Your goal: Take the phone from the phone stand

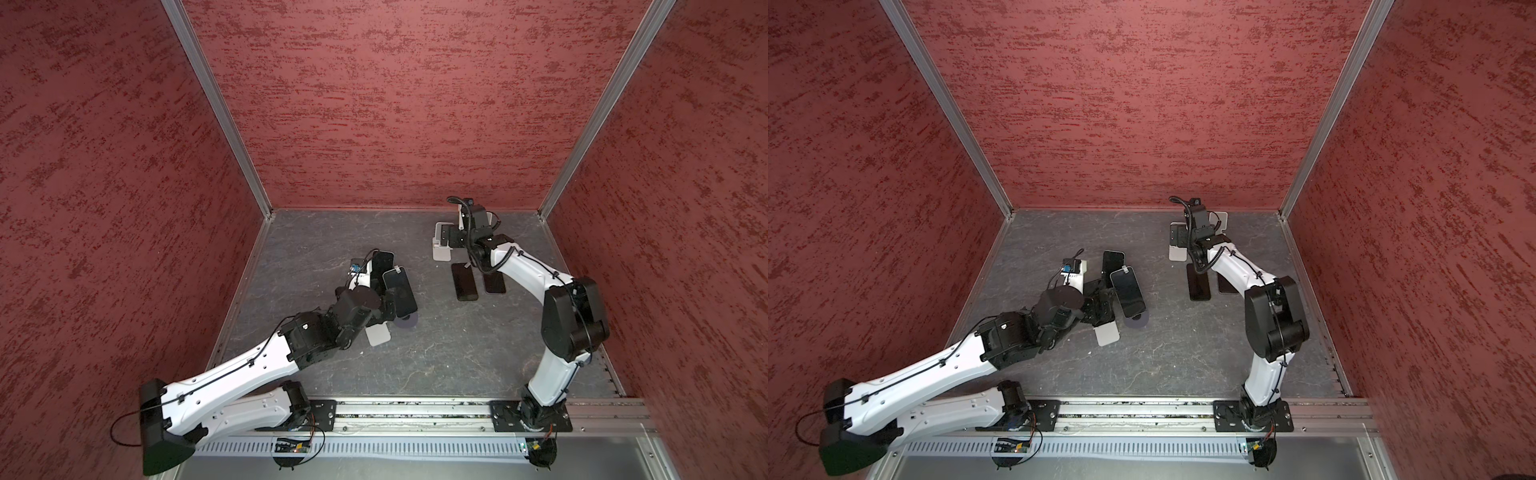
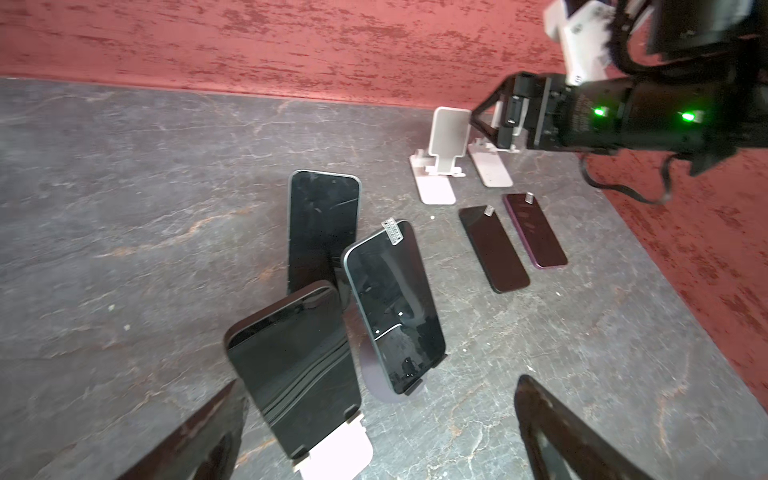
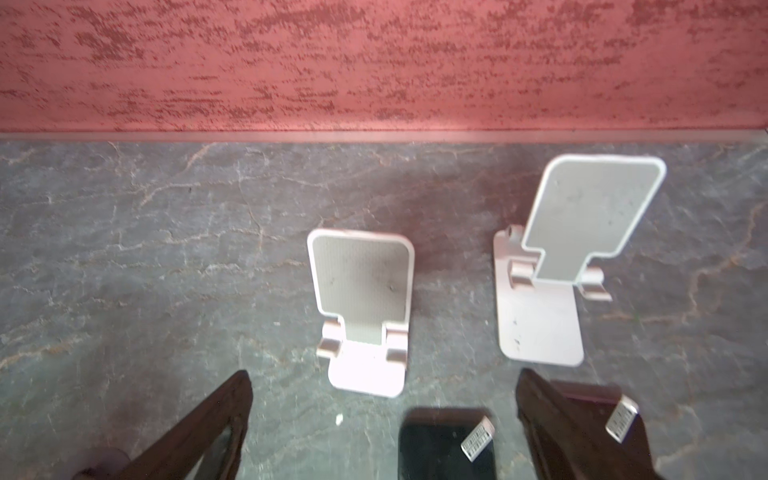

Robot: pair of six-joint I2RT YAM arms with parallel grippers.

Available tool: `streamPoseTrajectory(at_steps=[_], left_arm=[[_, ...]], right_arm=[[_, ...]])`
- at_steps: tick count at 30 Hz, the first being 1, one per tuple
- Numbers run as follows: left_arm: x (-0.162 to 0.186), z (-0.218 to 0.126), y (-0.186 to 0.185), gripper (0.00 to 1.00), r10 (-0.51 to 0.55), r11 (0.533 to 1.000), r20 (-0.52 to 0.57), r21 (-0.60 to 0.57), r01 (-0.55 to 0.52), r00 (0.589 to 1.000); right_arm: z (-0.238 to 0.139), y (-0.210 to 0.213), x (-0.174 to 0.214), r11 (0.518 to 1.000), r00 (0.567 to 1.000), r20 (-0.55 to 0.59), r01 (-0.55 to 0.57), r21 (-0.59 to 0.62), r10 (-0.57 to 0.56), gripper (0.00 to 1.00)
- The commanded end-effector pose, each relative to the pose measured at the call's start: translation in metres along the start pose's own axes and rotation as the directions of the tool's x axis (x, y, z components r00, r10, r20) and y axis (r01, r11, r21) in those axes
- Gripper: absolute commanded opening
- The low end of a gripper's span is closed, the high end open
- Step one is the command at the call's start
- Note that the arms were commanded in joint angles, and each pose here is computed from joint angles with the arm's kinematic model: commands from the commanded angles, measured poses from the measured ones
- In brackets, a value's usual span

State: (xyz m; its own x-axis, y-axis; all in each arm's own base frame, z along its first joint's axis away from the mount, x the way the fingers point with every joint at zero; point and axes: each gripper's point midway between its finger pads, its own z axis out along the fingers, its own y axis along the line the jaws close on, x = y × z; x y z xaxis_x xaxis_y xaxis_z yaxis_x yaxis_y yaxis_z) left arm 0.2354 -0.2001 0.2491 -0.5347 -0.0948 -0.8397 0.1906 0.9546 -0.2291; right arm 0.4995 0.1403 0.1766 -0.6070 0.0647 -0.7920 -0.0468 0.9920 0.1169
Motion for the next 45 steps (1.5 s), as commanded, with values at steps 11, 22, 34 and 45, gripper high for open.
streamPoseTrajectory(at_steps=[11,22,34,45], left_arm=[[0.003,-0.023,0.047,1.00,-0.040,0.951,0.016,-0.307,0.043,0.999],[0.026,-0.015,0.052,0.99,-0.074,0.922,-0.037,-0.383,0.054,0.997],[0.048,-0.005,0.048,0.99,-0.174,0.918,-0.068,-0.371,0.137,0.982],[0.066,0.011,0.049,0.99,-0.239,0.898,-0.160,-0.412,0.155,0.958]], right_arm=[[-0.041,0.001,0.001,0.995,0.996,0.039,-0.077,-0.068,0.080,0.99],[-0.049,-0.001,0.022,0.994,0.997,0.010,-0.070,-0.085,0.071,0.99],[-0.049,-0.002,0.039,0.993,0.997,-0.013,-0.075,-0.096,0.074,0.99],[-0.058,-0.002,0.040,0.990,0.996,0.003,-0.083,-0.117,0.084,0.99]])
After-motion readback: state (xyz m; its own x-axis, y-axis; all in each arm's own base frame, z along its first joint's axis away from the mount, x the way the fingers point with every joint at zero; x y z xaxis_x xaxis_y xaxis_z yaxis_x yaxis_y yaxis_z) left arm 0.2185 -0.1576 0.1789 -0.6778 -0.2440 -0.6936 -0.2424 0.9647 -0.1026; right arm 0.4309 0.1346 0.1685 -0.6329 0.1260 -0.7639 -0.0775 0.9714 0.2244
